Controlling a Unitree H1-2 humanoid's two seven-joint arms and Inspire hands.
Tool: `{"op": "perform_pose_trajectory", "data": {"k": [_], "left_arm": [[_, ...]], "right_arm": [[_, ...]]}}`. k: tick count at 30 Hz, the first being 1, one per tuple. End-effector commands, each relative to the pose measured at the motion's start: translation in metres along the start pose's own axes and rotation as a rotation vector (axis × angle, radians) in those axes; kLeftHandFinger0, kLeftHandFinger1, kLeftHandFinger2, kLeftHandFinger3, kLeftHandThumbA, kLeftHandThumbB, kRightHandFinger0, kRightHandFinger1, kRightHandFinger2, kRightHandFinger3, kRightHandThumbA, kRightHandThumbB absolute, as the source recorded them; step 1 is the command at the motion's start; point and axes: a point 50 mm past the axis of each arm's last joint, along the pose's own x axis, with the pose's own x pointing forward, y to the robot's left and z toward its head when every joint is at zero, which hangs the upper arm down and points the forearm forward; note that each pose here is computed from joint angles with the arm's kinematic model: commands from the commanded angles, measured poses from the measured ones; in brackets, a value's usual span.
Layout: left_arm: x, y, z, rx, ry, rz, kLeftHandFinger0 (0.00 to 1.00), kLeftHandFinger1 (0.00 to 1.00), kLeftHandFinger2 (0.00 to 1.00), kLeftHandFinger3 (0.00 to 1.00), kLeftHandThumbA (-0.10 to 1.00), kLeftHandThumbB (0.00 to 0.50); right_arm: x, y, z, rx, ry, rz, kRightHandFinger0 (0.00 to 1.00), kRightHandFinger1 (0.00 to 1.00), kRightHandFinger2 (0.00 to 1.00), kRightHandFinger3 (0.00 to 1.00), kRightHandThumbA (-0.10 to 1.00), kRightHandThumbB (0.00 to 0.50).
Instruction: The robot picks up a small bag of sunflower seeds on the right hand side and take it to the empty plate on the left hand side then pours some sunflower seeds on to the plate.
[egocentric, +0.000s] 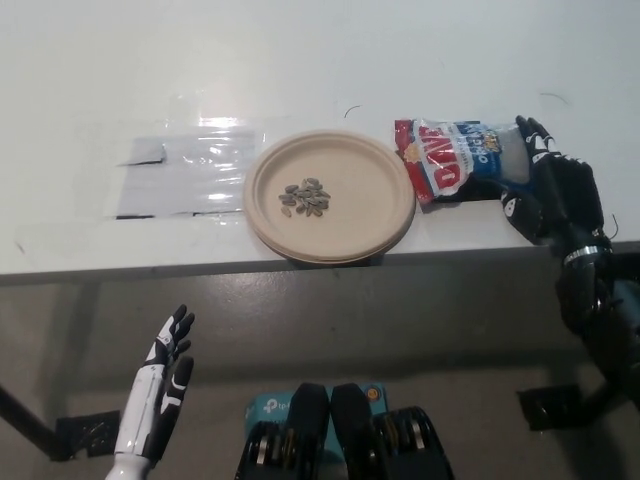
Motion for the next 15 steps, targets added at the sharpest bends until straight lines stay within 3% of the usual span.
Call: {"op": "perform_pose_trajectory", "data": {"k": [1,15], "left_arm": [[0.001,0.006,0.005,-0.002,-0.046,0.030,0.96,1.00,1.00,1.00,1.00,0.048],[0.007,0.008,0.006,-0.011,-0.051,0.027,0.95,1.00,1.00,1.00,1.00,0.072]], "right_arm": [[0.022,-0.012,0.012,0.043,-0.001,0.340,1.00,1.00,1.00,1.00,0.57,0.500],[-0.008,-0.043,0.025,0.130,-0.093,0.472,1.00,1.00,1.00,1.00,0.57,0.500]]}}
